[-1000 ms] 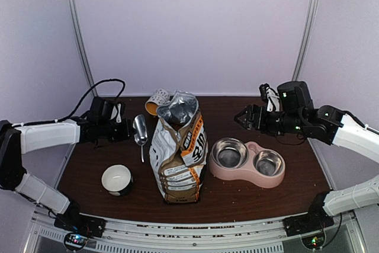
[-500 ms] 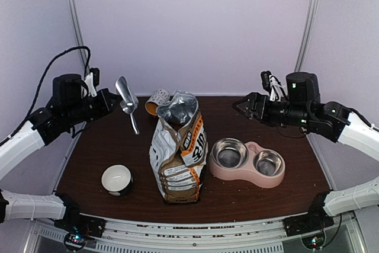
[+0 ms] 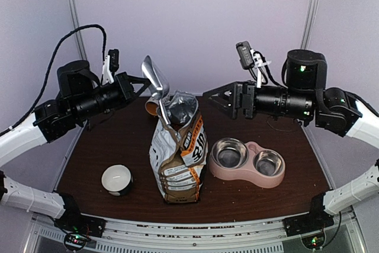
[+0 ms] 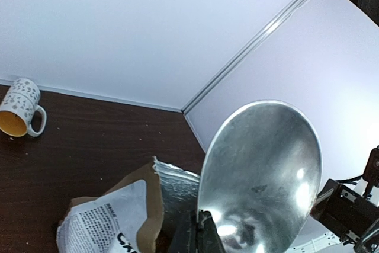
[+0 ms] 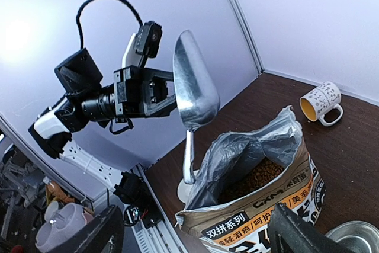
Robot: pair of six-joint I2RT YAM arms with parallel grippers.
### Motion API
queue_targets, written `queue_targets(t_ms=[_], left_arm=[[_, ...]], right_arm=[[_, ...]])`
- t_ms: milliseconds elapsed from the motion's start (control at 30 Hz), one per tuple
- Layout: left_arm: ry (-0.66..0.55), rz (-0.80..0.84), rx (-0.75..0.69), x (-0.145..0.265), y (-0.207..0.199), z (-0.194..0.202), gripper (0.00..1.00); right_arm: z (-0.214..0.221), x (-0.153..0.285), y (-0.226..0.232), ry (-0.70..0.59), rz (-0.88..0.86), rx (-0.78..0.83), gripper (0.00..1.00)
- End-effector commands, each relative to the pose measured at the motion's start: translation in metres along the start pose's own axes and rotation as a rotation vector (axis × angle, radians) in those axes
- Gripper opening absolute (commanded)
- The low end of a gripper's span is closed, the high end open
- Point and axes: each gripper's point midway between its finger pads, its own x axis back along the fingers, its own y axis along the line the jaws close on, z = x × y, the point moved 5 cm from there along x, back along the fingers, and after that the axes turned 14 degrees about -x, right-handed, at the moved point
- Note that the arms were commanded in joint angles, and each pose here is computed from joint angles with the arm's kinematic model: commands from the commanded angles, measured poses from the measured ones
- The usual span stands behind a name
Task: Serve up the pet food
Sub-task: Pass from the left arm to the right
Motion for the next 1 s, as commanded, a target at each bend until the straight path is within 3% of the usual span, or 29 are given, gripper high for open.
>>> queue_targets(t_ms=[0, 300, 400, 700, 900, 967], left_arm=[[-0.131, 0.118, 0.057, -0.001, -0.035, -0.033, 0.00], [-0.150, 0.215, 0.050, -0.006, -0.068, -0.028, 0.00], [-0.154, 0.224, 0.045, -0.005, -0.070, -0.029, 0.00], [-0.152, 0.228, 0.039, -0.002, -0.072, -0.026, 0.00], [-0.159, 0.228, 0.036, 0.003, -0.071, -0.026, 0.00], [-0.156, 0.233, 0.028, 0.004, -0.071, -0.026, 0.00]], right_arm=[[0.010, -0.016, 0.000, 0.051, 0.085, 0.093, 0.84], [0.031, -0.049, 0.019, 0.118, 0.113, 0.132, 0.76], [0.038, -0.061, 0.024, 0.151, 0.107, 0.127, 0.59], [0.038, -0.080, 0.031, 0.157, 0.128, 0.115, 0.37], [0.036, -0.082, 0.030, 0.140, 0.158, 0.060, 0.05], [0.033, -0.080, 0.030, 0.129, 0.165, 0.049, 0.00]])
